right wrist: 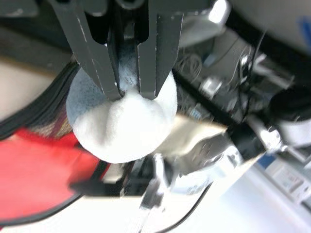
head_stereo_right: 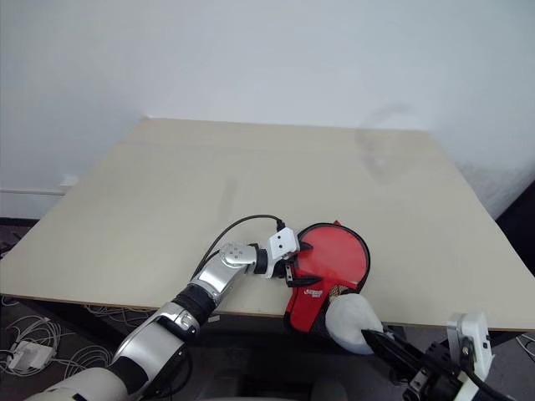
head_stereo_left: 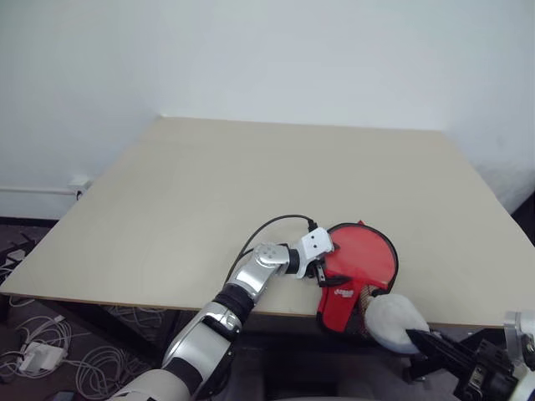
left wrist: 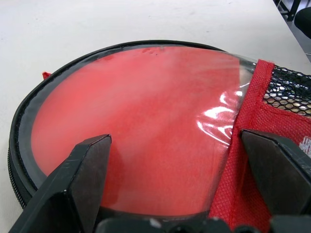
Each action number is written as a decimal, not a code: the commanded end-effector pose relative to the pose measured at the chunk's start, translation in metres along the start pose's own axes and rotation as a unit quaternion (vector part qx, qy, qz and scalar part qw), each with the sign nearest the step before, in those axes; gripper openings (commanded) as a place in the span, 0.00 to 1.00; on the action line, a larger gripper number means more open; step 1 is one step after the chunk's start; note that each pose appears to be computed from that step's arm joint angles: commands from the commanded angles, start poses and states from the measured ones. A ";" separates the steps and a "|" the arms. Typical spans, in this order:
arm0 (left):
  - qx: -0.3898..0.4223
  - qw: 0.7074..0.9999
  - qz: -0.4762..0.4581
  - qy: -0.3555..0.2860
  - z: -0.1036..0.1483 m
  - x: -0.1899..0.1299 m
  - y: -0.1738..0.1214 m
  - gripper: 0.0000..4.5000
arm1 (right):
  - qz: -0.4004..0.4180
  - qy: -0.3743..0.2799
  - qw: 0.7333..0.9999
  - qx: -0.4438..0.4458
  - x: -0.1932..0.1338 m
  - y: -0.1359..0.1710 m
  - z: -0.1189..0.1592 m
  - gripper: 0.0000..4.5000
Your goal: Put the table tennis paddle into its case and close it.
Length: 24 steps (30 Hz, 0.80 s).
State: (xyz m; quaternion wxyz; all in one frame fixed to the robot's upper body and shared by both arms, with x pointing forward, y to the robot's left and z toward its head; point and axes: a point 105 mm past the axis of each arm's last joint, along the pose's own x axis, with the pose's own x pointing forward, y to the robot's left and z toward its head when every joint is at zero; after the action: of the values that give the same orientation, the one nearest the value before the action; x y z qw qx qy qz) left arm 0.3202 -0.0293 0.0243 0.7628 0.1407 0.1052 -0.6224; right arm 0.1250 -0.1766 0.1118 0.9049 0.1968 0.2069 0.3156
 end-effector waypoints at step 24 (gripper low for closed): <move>-0.029 0.996 0.033 0.071 -0.039 -0.017 0.006 1.00 | -0.012 -0.075 0.996 0.041 0.065 -0.020 0.005 0.67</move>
State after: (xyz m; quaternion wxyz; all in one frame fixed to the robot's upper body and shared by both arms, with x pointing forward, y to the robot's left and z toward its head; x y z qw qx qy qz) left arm 0.3194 -0.0271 0.0256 0.7650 0.1392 0.0999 -0.6208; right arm 0.1803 -0.1495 0.0840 0.9080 0.2634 0.1697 0.2781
